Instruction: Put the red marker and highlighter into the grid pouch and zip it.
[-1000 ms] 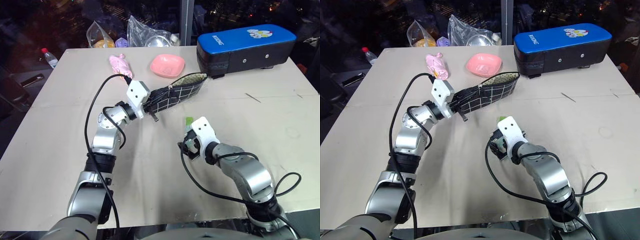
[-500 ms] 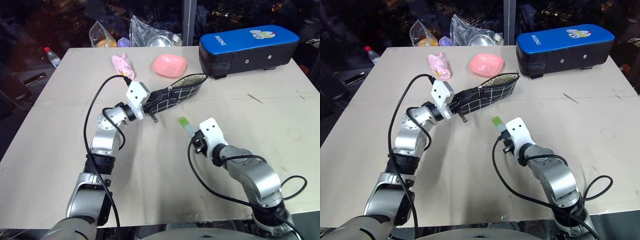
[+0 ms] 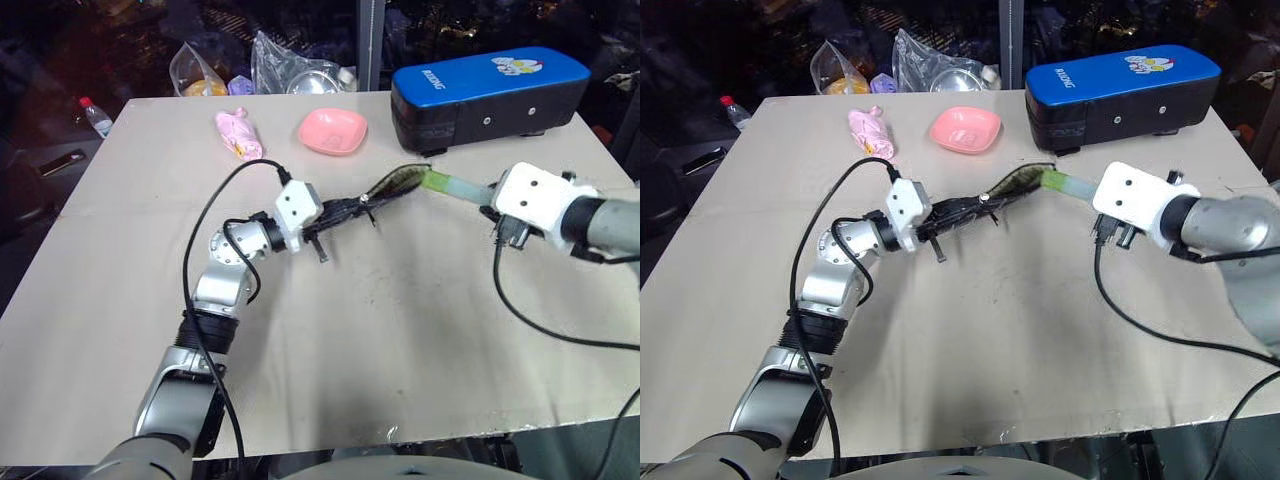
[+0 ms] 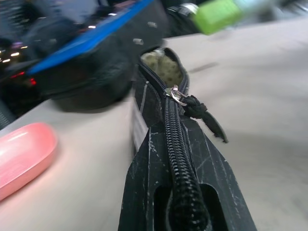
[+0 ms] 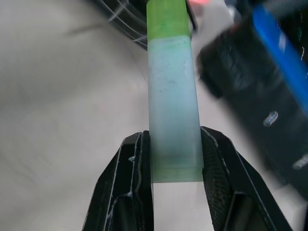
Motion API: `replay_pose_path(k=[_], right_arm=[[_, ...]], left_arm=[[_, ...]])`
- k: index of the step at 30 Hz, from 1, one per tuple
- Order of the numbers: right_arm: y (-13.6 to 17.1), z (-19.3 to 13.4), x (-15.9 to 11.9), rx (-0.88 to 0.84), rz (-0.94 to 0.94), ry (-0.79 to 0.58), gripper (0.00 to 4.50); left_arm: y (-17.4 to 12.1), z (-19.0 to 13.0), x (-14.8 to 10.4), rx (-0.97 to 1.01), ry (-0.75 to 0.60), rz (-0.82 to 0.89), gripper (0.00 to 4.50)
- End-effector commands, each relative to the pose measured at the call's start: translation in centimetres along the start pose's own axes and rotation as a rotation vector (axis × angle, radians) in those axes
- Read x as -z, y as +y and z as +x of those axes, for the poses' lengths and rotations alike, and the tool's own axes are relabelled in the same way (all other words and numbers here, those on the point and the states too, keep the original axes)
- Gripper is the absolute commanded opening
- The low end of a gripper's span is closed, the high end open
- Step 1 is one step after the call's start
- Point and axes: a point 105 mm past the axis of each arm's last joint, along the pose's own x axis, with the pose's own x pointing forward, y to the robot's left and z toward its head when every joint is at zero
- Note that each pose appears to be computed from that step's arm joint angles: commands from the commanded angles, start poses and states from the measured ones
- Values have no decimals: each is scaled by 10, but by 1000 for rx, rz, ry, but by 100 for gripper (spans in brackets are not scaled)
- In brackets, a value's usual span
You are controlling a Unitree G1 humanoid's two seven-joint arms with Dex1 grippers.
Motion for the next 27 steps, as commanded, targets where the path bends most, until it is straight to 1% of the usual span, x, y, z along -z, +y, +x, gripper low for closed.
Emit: replay_pose_path(k=[1, 3, 6, 11, 13, 17, 21, 24, 27], right_arm=[[-10, 2, -15, -27, -193, -40, 76], [-14, 6, -17, -34, -252, -40, 76], [-7, 16, -14, -103, -376, -20, 76], [-8, 29, -11, -142, -492, -7, 76], [-9, 34, -14, -139, -533, -20, 76], [-3, 52, -37, -147, -611, -118, 76], [7, 68, -52, -157, -627, -218, 76], [11, 77, -56, -140, -623, -295, 76], [12, 77, -50, -146, -646, -303, 76]], left_arm=[[-3, 8, -15, 22, -56, 49, 0], [-6, 10, -16, 30, -62, 51, 0], [-9, 12, -16, 33, -70, 48, 0], [-12, 14, -18, 43, -81, 55, 0], [-14, 15, -19, 53, -89, 61, 0], [-22, 19, -26, 93, -115, 71, 0], [-24, 24, -33, 99, -148, 60, 0], [-23, 25, -34, 93, -155, 51, 0], [-23, 26, -34, 86, -153, 48, 0]])
